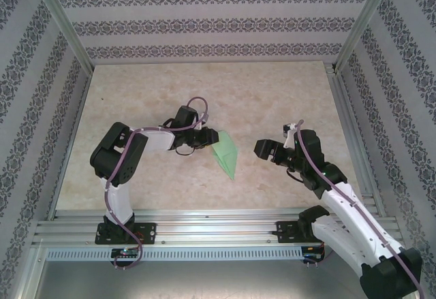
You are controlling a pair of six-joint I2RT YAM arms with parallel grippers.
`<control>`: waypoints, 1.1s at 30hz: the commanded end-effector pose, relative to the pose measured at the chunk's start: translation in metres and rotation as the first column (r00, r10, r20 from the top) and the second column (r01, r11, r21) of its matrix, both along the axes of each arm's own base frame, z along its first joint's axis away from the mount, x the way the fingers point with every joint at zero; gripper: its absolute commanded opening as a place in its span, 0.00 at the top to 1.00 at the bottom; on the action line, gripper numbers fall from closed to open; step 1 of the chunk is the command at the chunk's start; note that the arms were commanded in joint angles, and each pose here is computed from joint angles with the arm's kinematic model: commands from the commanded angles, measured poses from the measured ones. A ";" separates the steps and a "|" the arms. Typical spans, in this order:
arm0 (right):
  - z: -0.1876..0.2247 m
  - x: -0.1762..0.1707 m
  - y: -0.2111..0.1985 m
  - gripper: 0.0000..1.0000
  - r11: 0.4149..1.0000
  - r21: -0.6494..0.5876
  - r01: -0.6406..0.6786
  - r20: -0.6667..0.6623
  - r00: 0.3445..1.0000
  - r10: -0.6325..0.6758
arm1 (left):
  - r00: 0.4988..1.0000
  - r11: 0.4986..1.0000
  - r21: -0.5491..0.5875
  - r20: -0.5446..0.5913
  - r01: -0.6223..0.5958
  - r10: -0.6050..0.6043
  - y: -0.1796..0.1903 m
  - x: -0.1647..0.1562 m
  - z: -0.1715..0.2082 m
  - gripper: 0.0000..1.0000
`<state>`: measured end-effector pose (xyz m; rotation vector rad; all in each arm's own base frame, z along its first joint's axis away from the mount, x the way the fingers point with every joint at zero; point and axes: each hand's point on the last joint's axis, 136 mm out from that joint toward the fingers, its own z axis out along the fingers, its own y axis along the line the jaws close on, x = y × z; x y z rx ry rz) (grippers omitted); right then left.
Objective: Fold a paper plane with a square sheet of paper (fold left side to right side)
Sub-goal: Fold the wing for the fifth time at the center of the table.
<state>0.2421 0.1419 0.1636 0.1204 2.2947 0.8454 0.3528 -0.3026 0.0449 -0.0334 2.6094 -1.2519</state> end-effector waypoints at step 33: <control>-0.039 0.063 0.107 0.40 0.830 0.272 -0.487 0.022 0.865 0.501 | 0.852 0.880 -0.132 0.350 0.456 -0.389 -0.005 -0.042 0.106 1.00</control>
